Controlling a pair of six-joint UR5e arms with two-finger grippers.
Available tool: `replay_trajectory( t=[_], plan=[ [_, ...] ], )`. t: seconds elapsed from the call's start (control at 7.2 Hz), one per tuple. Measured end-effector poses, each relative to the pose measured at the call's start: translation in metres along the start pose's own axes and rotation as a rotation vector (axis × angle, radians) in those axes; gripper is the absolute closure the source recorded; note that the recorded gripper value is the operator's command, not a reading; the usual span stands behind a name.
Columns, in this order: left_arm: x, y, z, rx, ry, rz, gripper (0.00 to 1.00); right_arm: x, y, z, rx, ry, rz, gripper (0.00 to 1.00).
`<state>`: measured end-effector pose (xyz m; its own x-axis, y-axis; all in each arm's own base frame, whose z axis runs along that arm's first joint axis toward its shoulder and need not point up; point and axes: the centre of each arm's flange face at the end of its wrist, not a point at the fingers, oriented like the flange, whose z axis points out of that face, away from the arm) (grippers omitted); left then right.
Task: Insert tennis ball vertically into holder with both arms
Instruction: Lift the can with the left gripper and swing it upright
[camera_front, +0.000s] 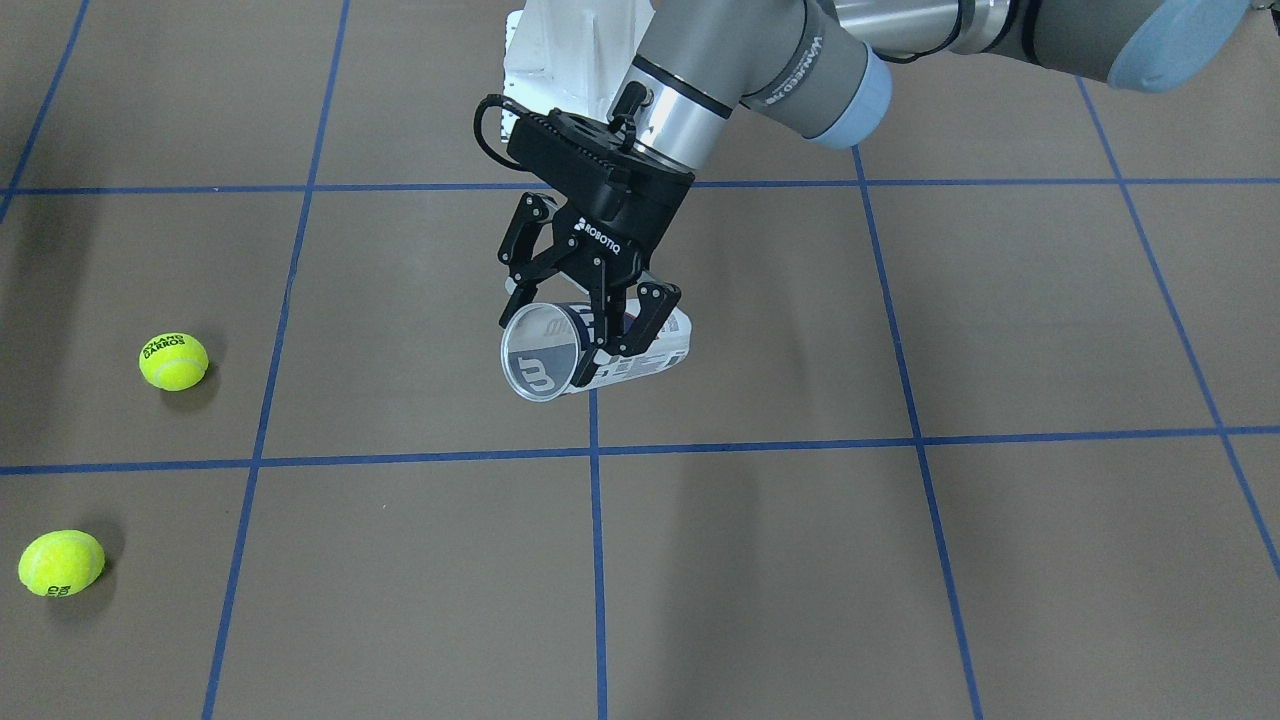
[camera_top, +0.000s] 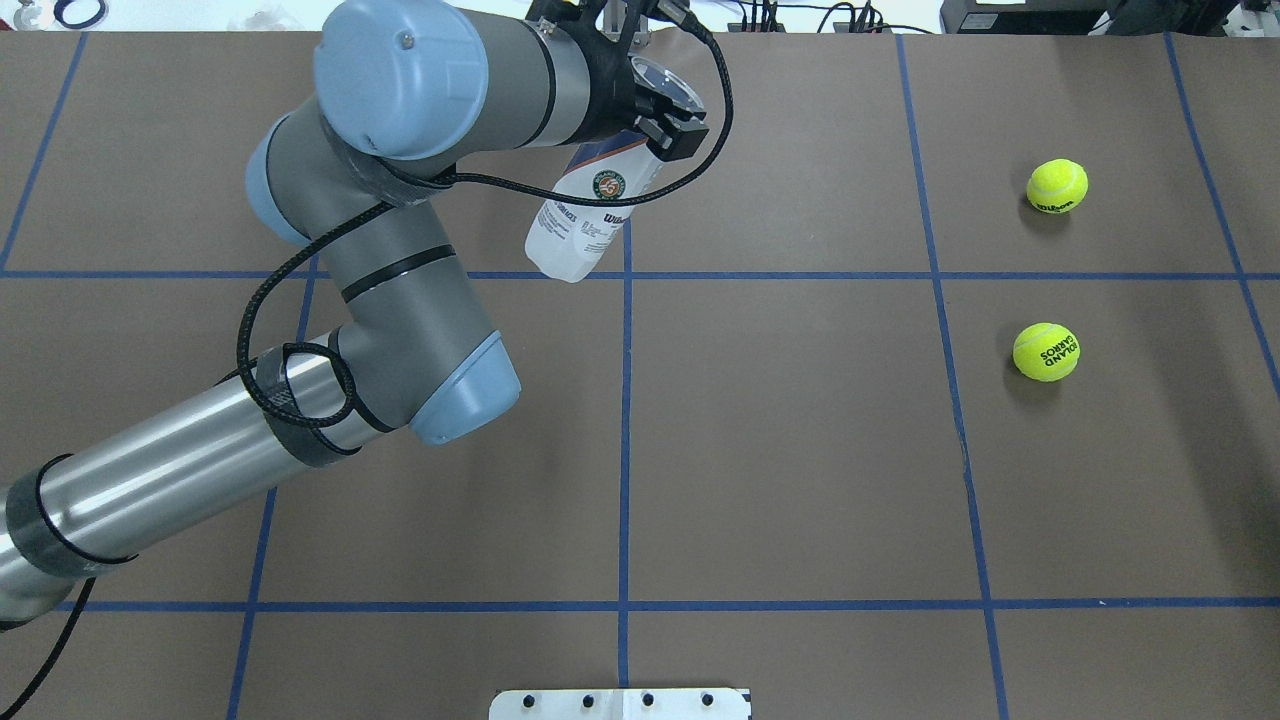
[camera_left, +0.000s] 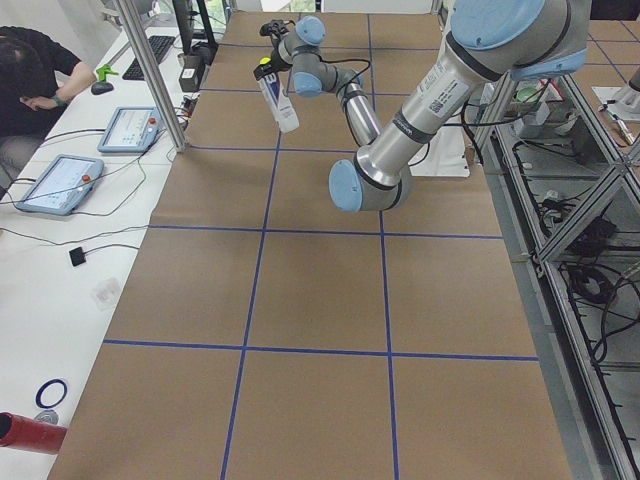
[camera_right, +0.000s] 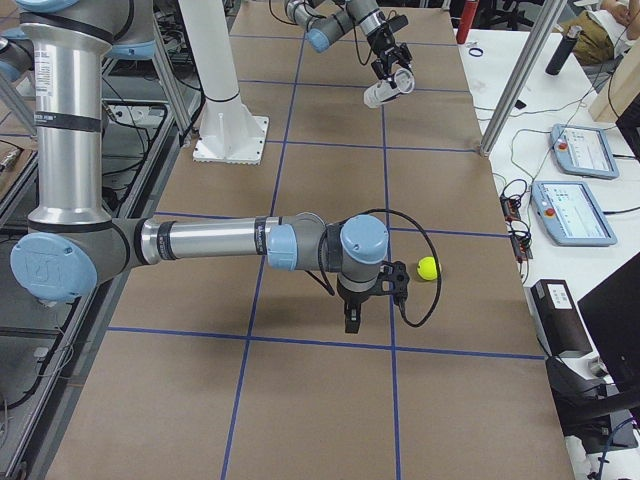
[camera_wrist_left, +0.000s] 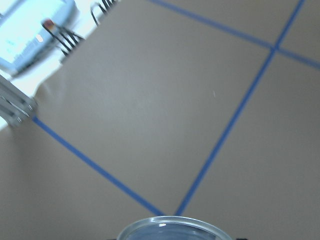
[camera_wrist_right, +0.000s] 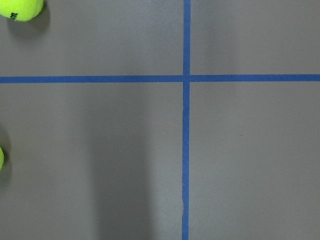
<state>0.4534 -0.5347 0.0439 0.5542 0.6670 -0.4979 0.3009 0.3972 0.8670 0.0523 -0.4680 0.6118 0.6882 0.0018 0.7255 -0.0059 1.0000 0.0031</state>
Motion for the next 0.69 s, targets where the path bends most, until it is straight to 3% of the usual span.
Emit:
replay_trajectory(
  t=[0.14,0.42,0.56,0.69],
  plan=[
    [-0.003,0.003,0.001,0.146,-0.015,-0.045,0.4,-0.003,-0.004,-0.003,0.006,0.0,-0.005,0.0],
    [-0.003,0.045,0.004,0.425,-0.074,-0.13,0.42,-0.007,-0.01,-0.006,0.013,-0.001,-0.012,0.0],
    [-0.007,0.071,0.004,0.527,-0.09,-0.171,0.42,-0.008,-0.011,-0.007,0.015,-0.002,-0.014,0.0],
    [-0.018,0.098,0.0,0.583,-0.101,-0.191,0.43,-0.008,-0.011,-0.007,0.016,-0.002,-0.015,0.0]
  ],
)
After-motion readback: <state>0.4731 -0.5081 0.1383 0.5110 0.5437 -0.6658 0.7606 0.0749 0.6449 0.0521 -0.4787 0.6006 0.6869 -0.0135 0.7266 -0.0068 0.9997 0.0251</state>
